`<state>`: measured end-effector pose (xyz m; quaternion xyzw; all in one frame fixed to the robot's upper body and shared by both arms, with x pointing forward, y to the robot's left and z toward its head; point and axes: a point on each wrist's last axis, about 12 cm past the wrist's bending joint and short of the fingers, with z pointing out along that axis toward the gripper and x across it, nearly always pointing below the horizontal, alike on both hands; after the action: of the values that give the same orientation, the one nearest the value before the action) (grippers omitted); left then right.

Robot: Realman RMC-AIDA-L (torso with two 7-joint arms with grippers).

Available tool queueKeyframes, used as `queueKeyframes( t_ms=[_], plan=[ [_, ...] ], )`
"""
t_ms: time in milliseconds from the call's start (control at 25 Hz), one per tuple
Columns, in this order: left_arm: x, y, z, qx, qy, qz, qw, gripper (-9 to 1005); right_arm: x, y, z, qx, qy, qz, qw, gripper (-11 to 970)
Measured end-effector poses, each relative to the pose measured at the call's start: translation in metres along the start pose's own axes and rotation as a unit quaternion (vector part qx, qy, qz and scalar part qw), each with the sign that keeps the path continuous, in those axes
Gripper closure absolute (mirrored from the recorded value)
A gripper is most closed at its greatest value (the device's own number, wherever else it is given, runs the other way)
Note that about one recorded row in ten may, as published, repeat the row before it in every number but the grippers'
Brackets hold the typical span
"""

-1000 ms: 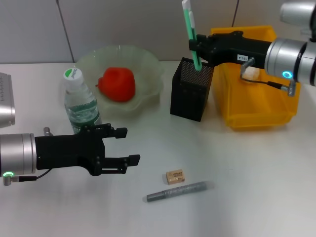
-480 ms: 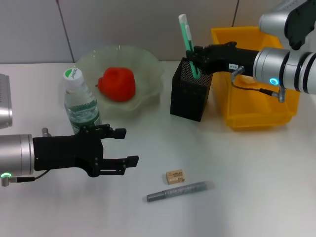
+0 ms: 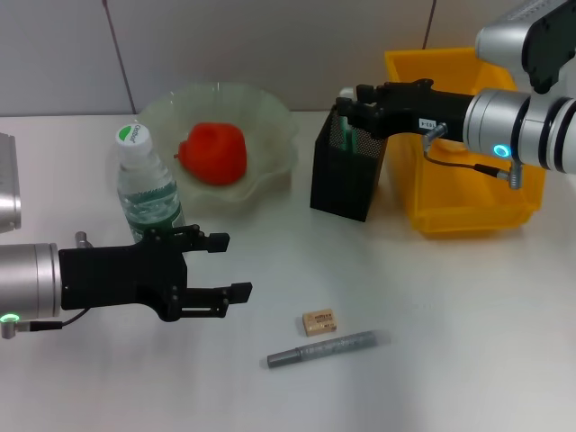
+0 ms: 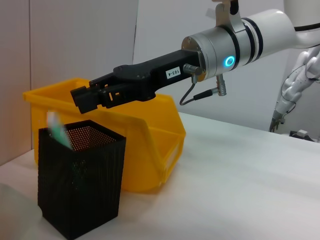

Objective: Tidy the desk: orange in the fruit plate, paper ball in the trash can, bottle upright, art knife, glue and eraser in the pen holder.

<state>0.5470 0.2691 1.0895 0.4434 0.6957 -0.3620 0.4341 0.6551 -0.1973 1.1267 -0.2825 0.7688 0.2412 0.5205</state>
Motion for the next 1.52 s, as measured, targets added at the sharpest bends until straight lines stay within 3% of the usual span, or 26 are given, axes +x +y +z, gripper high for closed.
queueKeyframes(
  t_ms=[240, 520, 720, 880, 1080, 1280, 1520],
  plan=[
    [0.001, -0.001, -0.001, -0.001, 0.0, 0.0, 1.0, 194, -0.001, -0.001, -0.001, 0.001, -0.003, 0.002, 1.0, 466],
    [0.003, -0.001, -0.002, -0.003, 0.0, -0.003, 1.0, 194, -0.005, -0.002, -0.005, -0.007, -0.018, 0.031, 0.999, 402],
    [0.003, -0.001, -0.002, -0.004, 0.0, -0.003, 1.0, 194, -0.016, -0.008, -0.016, -0.012, -0.065, 0.101, 0.993, 333],
    [0.004, -0.001, -0.001, -0.004, 0.0, -0.003, 1.0, 194, -0.03, -0.01, -0.038, -0.07, -0.131, 0.152, 0.977, 199],
    [0.005, -0.003, -0.001, 0.002, -0.002, 0.0, 1.0, 194, -0.038, -0.006, -0.068, -0.169, -0.16, 0.147, 0.961, 199],
    [0.004, -0.007, 0.0, 0.015, -0.004, 0.0, 1.0, 194, -0.051, -0.007, -0.085, -0.25, -0.061, 0.104, 0.961, 200],
    [0.007, -0.008, -0.007, 0.018, -0.001, -0.006, 1.0, 194, -0.068, 0.0, -0.073, -0.271, 0.115, 0.037, 0.955, 200]
  ],
)
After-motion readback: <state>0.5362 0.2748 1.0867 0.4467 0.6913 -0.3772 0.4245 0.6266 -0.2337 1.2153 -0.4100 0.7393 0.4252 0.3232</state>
